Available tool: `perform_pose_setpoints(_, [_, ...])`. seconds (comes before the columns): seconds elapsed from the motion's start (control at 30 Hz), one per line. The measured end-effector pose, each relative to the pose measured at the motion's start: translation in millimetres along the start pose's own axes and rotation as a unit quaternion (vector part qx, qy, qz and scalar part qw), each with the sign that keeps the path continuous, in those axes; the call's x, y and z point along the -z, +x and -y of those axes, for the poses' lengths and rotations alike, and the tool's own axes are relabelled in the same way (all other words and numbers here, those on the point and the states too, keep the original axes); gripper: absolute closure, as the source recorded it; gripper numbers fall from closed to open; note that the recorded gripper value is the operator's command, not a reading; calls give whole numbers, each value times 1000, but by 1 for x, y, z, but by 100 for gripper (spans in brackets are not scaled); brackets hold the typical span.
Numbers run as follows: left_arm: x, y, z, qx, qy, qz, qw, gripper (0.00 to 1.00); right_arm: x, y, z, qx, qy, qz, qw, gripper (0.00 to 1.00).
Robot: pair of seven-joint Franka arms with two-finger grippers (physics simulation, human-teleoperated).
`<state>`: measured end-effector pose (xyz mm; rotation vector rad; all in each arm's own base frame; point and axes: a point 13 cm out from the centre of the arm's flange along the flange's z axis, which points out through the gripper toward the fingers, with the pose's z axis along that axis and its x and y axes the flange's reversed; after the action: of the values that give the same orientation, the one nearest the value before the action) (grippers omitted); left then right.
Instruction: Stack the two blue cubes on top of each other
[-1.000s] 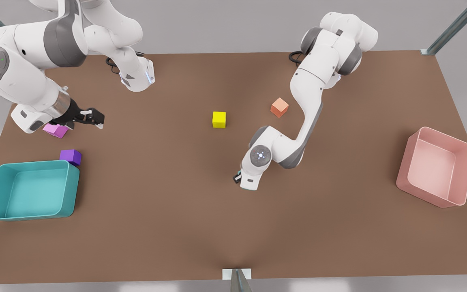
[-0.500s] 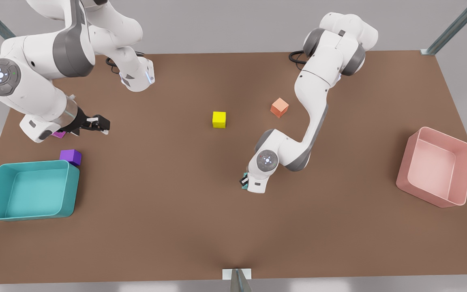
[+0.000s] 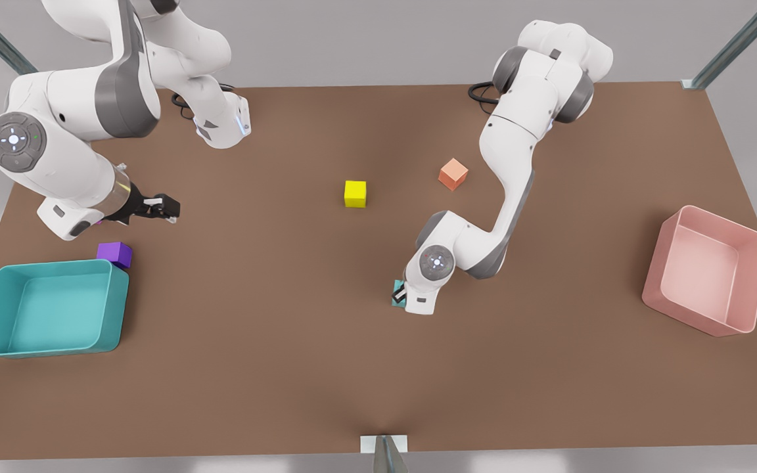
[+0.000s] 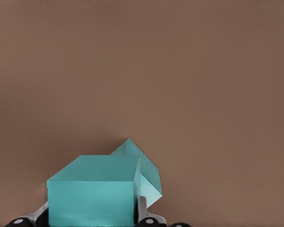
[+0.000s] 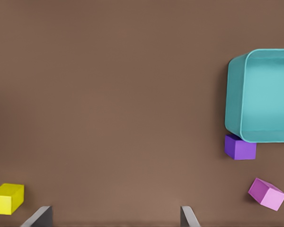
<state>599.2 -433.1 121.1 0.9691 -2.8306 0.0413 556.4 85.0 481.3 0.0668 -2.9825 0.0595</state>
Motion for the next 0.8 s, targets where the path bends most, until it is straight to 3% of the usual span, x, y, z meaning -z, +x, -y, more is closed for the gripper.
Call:
perform_pose_setpoints(0.4, [40, 7, 2, 0, 10, 1, 1000, 0, -8, -1, 3, 1, 11, -12, 1000, 0])
perform_pose_setpoints(0.47, [77, 15, -3, -4, 11, 1, 1000, 0, -9, 0, 3, 1, 12, -14, 1000, 0])
perform_pose_setpoints(0.53, [161, 25, -12, -9, 21, 7, 1000, 0, -9, 0, 3, 1, 12, -15, 1000, 0])
perform_pose_setpoints(0.6, [287, -13, -50, 12, 54, 23, 998, 0, -8, 1, 4, 1, 13, -14, 1000, 0])
perform_pose_setpoints(0.67, [365, -81, -129, 39, 46, 54, 997, 0, -5, 0, 4, 1, 14, -11, 1000, 0])
perform_pose_setpoints(0.8, [370, -123, -277, 16, -65, 43, 997, 0, 17, -1, 11, -5, 12, 12, 1000, 0])
